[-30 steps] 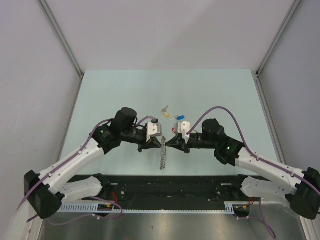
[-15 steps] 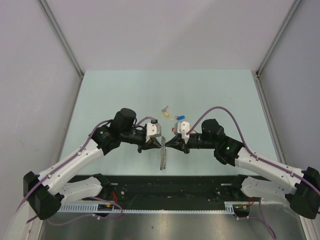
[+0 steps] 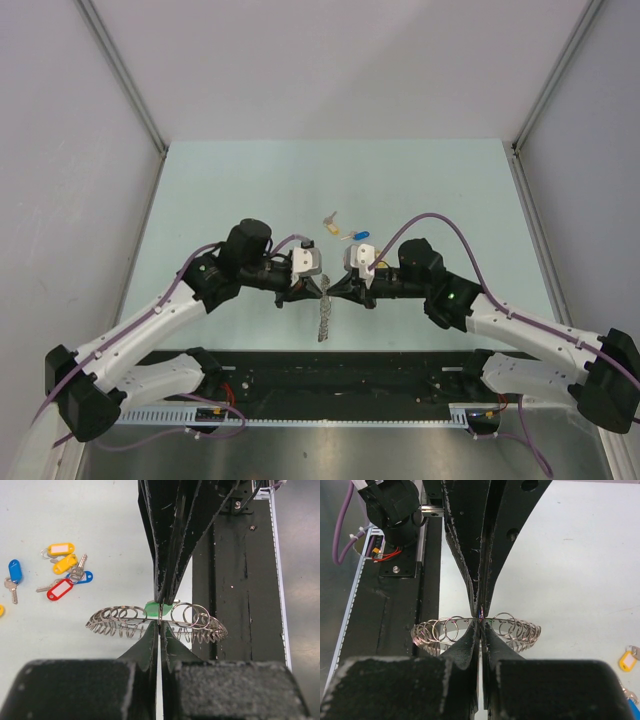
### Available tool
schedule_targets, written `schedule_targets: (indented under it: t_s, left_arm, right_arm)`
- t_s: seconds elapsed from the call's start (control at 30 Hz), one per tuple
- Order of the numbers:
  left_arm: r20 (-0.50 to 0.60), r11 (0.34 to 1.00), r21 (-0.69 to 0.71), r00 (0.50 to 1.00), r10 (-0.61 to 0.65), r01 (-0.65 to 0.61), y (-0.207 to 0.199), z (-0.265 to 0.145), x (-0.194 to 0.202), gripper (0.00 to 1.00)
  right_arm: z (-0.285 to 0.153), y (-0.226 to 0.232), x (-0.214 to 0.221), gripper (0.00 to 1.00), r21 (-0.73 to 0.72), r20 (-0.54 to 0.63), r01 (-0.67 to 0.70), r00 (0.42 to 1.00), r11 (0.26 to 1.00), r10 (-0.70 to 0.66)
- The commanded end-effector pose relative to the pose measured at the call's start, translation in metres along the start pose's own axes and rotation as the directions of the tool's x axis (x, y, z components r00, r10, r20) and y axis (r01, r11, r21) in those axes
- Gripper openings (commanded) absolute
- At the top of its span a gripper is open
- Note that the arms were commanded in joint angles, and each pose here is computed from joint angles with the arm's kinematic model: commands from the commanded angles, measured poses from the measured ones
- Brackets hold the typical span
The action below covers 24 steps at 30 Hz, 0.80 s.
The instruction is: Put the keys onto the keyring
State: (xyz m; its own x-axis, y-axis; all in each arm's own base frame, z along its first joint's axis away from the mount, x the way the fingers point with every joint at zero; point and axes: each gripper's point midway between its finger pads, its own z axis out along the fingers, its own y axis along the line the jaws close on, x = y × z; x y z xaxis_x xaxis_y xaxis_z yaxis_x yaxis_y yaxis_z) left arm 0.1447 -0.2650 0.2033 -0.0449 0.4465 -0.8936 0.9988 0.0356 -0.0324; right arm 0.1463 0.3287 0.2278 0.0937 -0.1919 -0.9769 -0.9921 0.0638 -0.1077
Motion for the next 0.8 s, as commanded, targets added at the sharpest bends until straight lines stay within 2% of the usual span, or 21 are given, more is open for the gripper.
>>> schedule_targets:
  t_s: [0.0,0.23,0.77]
  left_arm:
    - [0.109,0.996,0.042,0.991,0.079,-0.084,-0.009,-0.002,-0.030,0.01]
    - [0.104,0.997,0.031,0.992,0.070,-0.074,-0.007,-0.001,-0.030,0.00]
    - [0.072,0.997,-0.058,0.996,-0.054,0.059,0.009,0.001,-0.028,0.00]
  right_arm:
    - [0.006,0.001,-0.015,0.00,-0.006,0.049,0.016,0.999,1.000,-0.015]
    - [0.007,0.000,-0.015,0.00,-0.002,0.048,0.013,0.999,1.000,-0.013]
    - [-0.001,-0.002,-0.023,0.00,0.030,0.056,0.048,0.997,0.998,-0.049]
